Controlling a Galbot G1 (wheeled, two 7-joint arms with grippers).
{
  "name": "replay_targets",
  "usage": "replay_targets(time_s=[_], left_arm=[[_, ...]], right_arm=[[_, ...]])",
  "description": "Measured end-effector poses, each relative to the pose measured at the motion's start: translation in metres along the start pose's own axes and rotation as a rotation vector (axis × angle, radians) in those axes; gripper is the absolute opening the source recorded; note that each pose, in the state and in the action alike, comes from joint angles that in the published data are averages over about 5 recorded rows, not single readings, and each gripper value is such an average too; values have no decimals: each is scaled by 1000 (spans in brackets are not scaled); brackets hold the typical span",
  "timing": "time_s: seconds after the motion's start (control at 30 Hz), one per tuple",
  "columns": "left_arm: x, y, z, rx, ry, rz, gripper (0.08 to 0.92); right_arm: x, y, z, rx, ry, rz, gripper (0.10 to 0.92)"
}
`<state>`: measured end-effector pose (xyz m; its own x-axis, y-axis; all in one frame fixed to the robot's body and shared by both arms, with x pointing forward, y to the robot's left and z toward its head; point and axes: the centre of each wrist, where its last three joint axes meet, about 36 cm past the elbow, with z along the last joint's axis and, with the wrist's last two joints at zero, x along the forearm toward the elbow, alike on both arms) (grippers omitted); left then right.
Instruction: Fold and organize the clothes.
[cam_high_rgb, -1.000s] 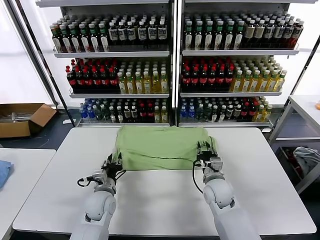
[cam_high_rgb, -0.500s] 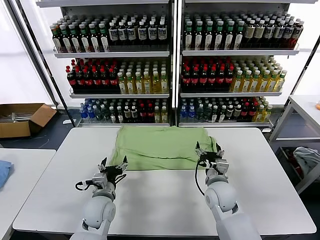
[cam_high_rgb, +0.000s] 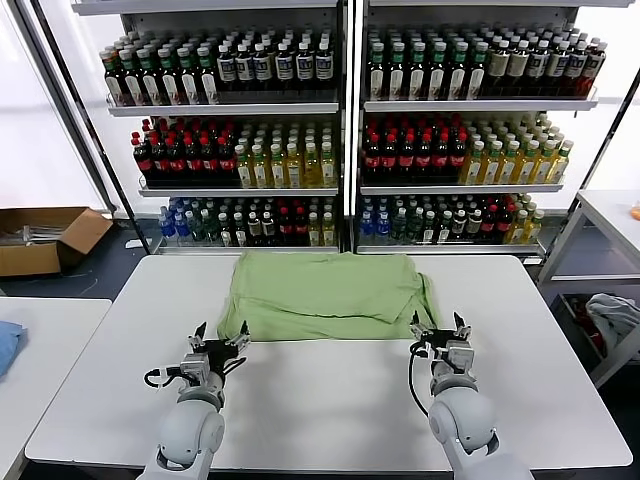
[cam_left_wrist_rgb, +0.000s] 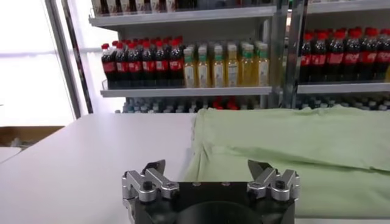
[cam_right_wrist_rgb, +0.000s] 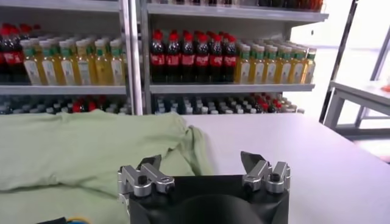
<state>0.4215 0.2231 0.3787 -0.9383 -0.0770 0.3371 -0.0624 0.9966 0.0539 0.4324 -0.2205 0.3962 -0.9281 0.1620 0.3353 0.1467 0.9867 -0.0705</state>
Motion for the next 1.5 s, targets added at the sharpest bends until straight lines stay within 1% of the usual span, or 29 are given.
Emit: replay_targets(time_s=[0.33,0.43,0.57,0.67,0.83,1.07,1.17,1.27,1.33,1.4,1.5], left_arm=[[-10,0,7,-24,21,-6,823],[-14,1,9,-31,29,-10,823],[-18,3,12,-36,47,-17,801],[-19,4,16,-38,65,-19,732],[-20,5,22,-39,84,-12,585],[-21,7,25,-41,94,-6,385],[-19,7,26,-44,96,-1,299],[-16,7,27,-52,95,3,212],[-12,5,27,-56,90,6,147],[-7,3,26,-61,84,9,102],[4,0,23,-69,70,13,82]], right_arm=[[-7,0,10,-15,41,5,811],[-10,2,14,-18,55,3,759],[-12,6,20,-21,73,1,642],[-12,7,23,-20,79,-2,556],[-10,9,27,-11,85,-10,417],[-6,6,29,-2,88,-22,209],[-2,4,28,2,86,-21,138],[4,3,27,8,78,-22,112],[10,3,25,11,69,-24,112],[17,3,22,12,57,-26,112],[32,4,17,14,37,-29,112]])
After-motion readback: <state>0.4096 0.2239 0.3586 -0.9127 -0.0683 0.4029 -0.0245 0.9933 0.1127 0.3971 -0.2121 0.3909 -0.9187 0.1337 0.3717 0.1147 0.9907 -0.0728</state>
